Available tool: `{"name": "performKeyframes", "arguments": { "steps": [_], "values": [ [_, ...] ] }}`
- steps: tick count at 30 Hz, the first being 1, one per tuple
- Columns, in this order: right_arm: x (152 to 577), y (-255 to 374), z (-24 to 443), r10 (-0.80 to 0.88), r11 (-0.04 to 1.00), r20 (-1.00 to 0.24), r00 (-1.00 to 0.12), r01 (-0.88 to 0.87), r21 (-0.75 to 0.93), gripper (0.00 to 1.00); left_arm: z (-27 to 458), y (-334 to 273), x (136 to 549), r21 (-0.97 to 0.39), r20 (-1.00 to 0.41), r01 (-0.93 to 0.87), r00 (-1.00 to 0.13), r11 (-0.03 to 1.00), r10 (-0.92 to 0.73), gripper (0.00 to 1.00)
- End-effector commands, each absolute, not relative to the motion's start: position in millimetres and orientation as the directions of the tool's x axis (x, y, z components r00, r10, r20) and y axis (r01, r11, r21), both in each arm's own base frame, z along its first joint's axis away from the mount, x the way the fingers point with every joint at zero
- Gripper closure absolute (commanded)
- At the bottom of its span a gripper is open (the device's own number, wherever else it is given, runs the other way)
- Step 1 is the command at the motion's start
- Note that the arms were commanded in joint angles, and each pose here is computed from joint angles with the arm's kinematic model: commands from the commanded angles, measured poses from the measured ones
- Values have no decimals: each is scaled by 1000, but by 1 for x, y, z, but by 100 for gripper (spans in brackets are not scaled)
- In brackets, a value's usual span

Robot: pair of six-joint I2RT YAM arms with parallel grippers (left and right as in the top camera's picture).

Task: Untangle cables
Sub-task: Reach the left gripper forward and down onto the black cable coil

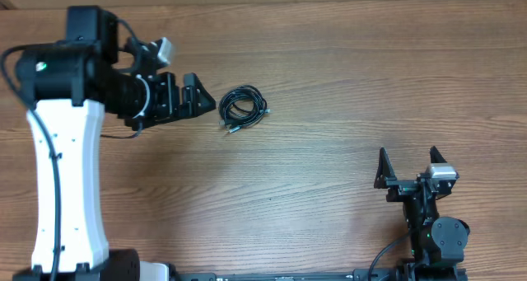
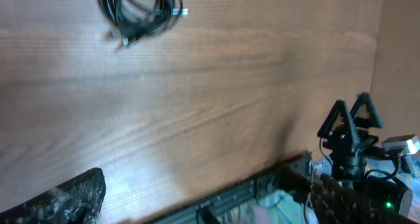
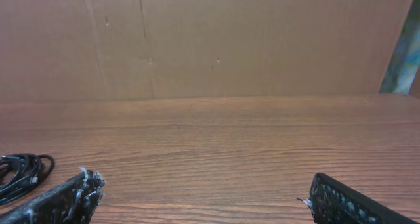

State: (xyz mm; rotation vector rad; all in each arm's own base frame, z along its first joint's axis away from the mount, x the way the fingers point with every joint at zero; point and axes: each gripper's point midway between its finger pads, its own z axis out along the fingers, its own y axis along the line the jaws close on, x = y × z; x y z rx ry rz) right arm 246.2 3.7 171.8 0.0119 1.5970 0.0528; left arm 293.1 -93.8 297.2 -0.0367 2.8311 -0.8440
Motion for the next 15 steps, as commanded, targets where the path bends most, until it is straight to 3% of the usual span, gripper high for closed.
{"name": "performKeyframes", "arguments": {
  "steps": [1,11,15],
  "values": [
    [246,4,170,44,999,-999,-25,-25,44,0,282,-110,302,-530,-125,42,-992,847,-29,0],
    [246,4,170,44,999,-999,-25,-25,44,0,178,-150,375,-497,-22,72,-997,865,70,0],
    [246,4,170,44,999,-999,-25,-25,44,0,143,-109,402,-269,-13,-139,-989,953,-148,0]
  ]
}}
